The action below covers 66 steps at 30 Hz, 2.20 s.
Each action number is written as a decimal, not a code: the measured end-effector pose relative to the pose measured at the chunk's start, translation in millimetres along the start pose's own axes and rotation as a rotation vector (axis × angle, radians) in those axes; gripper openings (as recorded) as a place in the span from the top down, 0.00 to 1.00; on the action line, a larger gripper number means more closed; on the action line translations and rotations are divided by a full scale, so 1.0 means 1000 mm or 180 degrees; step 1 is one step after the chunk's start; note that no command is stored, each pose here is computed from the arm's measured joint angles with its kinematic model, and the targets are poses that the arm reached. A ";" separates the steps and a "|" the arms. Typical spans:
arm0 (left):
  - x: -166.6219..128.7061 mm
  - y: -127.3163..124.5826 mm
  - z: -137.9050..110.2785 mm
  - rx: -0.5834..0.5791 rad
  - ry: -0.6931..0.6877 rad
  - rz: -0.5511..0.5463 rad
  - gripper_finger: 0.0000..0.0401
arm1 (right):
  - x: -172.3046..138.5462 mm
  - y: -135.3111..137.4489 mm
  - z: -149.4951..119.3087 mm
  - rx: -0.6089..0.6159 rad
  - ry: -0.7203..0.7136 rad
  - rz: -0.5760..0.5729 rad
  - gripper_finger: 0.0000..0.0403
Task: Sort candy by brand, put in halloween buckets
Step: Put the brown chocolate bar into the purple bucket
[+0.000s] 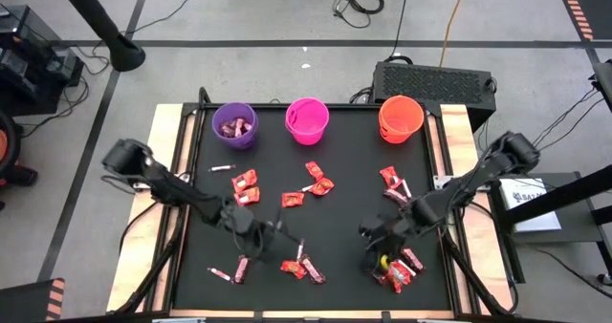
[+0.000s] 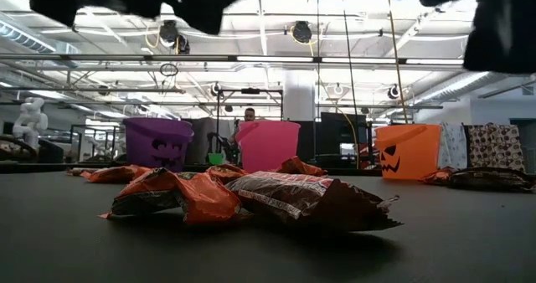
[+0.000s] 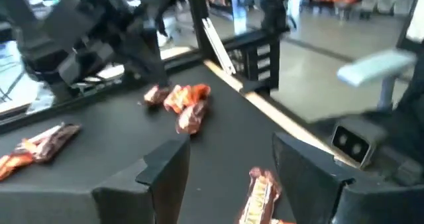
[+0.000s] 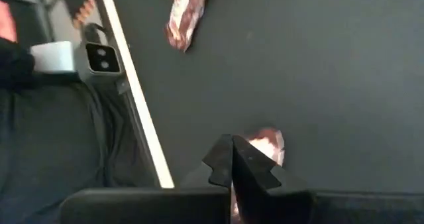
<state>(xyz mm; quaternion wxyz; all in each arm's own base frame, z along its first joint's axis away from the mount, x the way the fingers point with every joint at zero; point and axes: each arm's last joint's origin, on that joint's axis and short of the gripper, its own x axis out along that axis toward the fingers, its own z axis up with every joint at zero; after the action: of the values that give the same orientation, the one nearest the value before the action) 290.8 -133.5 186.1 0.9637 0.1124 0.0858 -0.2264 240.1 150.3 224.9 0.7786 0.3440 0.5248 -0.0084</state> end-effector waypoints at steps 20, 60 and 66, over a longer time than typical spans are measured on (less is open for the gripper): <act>0.029 0.007 -0.027 0.0084 0.0324 -0.0024 0.45 | 0.027 -0.006 -0.064 0.0943 0.1223 -0.1972 0.74; 0.033 0.018 -0.013 -0.0061 -0.0367 0.0209 0.45 | 0.044 -0.018 -0.055 0.0042 0.0846 -0.1657 0.84; 0.052 0.019 -0.034 -0.0003 -0.0481 0.0330 0.45 | 0.043 -0.001 -0.030 -0.0449 -0.0083 -0.1502 0.84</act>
<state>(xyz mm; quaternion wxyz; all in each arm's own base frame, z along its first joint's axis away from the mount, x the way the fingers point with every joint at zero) 341.6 -129.7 145.4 0.9779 0.0989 0.0070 -0.1841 234.8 181.2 182.4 0.7839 0.1565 0.5798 -0.1577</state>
